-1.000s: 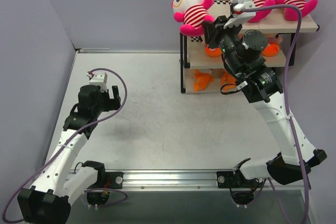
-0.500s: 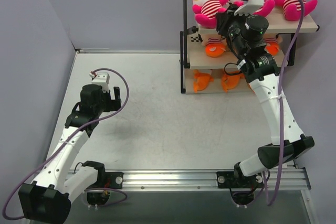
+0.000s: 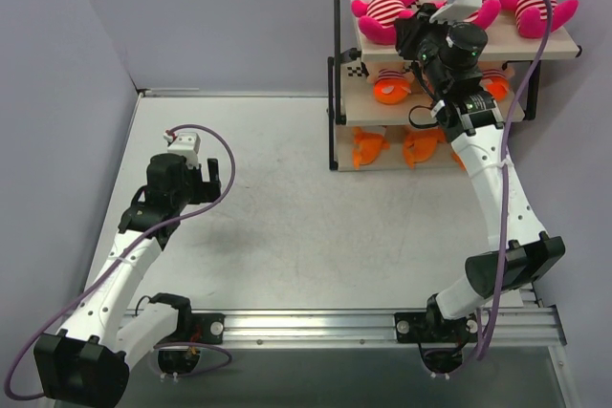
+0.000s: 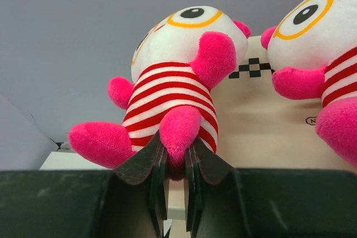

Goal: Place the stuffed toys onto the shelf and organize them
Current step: Place the stuffed toy onto shelf

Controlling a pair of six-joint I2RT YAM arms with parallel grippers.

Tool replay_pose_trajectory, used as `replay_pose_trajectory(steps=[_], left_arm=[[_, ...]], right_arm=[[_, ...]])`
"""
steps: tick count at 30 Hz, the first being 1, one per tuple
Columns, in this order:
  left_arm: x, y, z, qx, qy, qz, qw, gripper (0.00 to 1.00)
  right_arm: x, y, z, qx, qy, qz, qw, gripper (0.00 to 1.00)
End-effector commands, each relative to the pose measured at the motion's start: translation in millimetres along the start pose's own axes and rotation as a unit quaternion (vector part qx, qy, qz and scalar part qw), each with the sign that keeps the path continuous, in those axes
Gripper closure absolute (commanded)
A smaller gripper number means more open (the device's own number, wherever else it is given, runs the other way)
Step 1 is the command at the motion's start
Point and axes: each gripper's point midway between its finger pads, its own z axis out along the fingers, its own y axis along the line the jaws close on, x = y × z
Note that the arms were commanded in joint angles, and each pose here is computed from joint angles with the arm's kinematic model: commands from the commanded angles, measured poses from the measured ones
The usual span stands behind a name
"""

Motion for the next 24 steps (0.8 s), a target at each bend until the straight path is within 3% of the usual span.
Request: replay_pose_trajectory(steps=[1, 7, 9, 15, 24], left_arm=[[-15, -2, -4, 0.004, -0.017, 0.009, 1.000, 0.03], [-15, -3, -4, 0.004, -0.016, 0.010, 1.000, 0.03], [-15, -3, -4, 0.005, -0.017, 0.010, 1.000, 0.03], [-15, -2, -4, 0.004, -0.018, 0.009, 1.000, 0.03], [-16, -3, -7, 0.006, -0.021, 0.008, 1.000, 0.03]], right_arm=[[-35, 9, -1, -0.018, -0.050, 0.011, 0.999, 0.95], [-39, 7, -5, -0.013, -0.054, 0.011, 0.998, 0.86], [-42, 7, -7, -0.010, -0.057, 0.010, 0.998, 0.75], [-48, 6, -13, -0.008, -0.061, 0.009, 0.998, 0.65], [-61, 9, -25, -0.012, -0.076, 0.010, 0.997, 0.60]])
